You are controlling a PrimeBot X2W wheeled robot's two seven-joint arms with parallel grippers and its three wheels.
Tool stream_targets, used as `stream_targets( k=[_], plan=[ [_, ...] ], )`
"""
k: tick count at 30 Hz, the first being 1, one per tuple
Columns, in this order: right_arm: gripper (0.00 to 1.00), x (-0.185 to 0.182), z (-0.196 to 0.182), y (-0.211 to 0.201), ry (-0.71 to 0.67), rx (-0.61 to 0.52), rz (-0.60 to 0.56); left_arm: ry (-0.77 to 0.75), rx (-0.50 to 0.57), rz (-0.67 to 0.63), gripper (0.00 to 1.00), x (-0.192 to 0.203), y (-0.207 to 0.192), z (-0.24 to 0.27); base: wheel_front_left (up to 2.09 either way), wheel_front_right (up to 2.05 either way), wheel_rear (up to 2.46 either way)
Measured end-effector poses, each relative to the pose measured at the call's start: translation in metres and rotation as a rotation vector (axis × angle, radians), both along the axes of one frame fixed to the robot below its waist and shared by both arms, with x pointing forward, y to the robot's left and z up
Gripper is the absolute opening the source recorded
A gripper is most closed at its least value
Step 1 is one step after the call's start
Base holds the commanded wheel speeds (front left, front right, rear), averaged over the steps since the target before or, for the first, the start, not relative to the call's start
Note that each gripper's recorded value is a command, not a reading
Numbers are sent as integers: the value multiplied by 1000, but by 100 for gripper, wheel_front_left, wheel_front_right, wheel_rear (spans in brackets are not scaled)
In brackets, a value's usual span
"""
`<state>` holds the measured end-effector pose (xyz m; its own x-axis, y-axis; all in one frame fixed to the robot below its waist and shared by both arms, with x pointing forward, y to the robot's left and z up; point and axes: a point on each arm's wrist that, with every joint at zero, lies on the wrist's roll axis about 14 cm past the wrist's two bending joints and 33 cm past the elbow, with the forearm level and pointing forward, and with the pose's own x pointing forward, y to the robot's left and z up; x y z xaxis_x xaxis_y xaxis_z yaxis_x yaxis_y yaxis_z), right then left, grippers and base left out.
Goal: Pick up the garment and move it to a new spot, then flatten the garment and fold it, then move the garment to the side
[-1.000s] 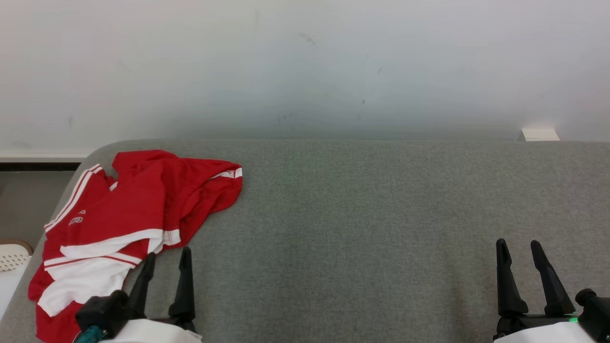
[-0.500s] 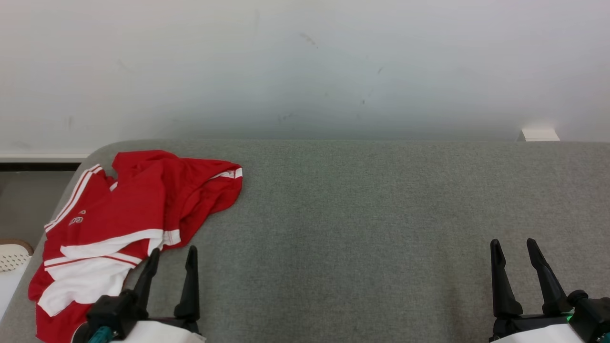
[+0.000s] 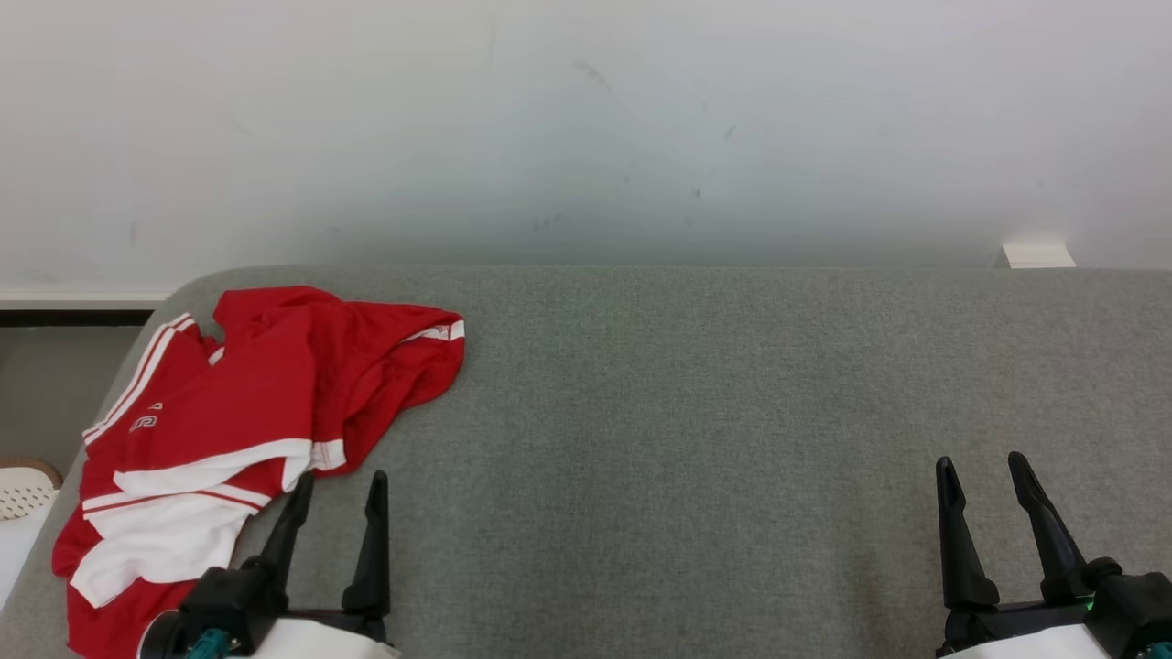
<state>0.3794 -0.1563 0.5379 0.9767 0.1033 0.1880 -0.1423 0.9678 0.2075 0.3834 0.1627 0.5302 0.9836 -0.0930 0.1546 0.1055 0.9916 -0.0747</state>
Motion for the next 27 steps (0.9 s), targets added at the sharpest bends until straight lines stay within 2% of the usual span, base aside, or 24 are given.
stream_targets(
  k=[21,27],
  plan=[
    [100,1,0,1,1,8,4,7,-5,9,100,0,4,-2,0,0,0],
    [100,5,-2,18,8,17,53,4,-12,51,100,-5,18,-1,0,0,0]
  ],
)
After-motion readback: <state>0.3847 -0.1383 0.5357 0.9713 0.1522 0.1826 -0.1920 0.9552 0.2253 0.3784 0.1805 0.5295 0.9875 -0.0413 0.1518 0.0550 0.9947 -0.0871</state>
